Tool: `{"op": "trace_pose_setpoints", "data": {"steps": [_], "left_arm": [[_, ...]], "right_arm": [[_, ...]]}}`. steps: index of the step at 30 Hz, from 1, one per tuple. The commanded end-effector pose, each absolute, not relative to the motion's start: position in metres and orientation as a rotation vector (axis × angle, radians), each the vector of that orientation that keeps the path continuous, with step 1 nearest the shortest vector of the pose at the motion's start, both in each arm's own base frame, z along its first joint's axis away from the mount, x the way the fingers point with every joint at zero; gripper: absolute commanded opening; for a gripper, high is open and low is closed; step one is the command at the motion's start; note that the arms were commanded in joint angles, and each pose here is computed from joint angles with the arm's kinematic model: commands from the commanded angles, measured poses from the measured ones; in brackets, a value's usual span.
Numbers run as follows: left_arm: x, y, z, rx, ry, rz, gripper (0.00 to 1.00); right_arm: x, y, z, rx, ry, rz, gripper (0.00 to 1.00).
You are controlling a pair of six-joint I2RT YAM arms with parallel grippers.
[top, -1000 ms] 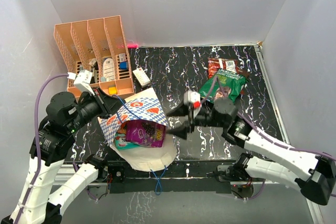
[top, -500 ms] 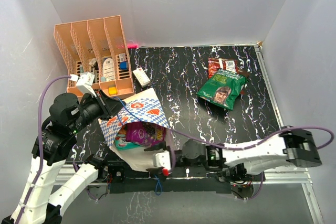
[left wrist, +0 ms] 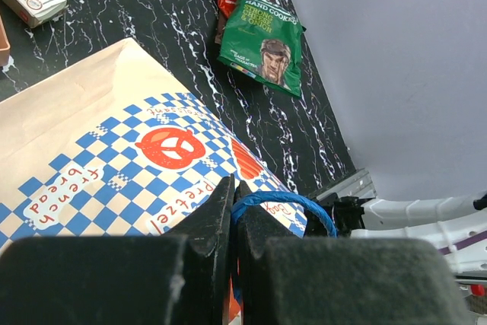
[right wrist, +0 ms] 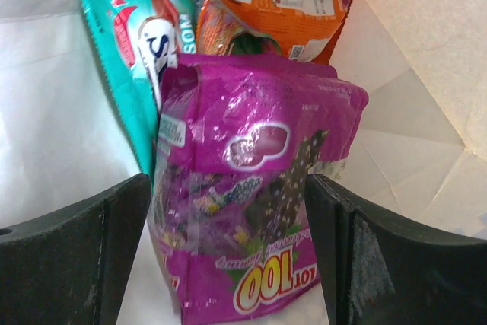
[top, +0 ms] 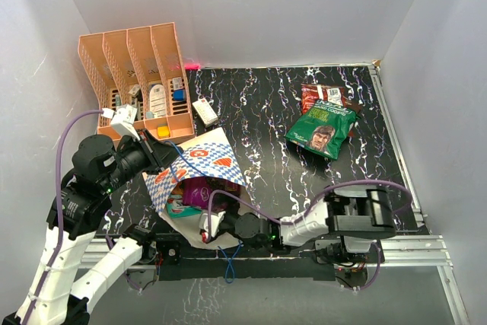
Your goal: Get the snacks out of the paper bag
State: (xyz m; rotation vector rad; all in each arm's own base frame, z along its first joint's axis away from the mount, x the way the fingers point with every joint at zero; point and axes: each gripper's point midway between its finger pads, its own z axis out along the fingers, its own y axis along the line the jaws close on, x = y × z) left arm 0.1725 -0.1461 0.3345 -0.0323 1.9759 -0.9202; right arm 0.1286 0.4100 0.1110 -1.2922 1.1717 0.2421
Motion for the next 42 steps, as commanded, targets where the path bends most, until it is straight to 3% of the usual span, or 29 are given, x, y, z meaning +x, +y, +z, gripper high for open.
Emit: {"op": "trace_pose_setpoints", "data": {"steps": [1, 20, 23, 33, 42], "left_arm": [[0.169, -0.149, 0.337, -0.026, 1.972, -0.949, 0.0], [0.163, -0.15, 0.342, -0.042, 1.964, -0.988, 0.0], [0.162, -0.15, 0.343, -0.044, 1.963, -0.986, 0.0], [0.165, -0.149, 0.341, -0.062, 1.967, -0.982, 0.0], [0.169, -0.145, 0.336, -0.092, 1.985, -0.942, 0.0]], "right_arm": [[0.15, 0.432, 0.158, -1.028, 1.133, 0.297, 0.87], [0.195, 0.457, 0.115, -0.894, 1.289, 0.341, 0.94], [0.196, 0.458, 0.104, -0.917, 1.323, 0.352, 0.77], [0.18, 0.467, 0.118, -0.986, 1.307, 0.468, 0.36], [0.166, 0.464, 0.142, -0.989, 1.289, 0.567, 0.21]]}}
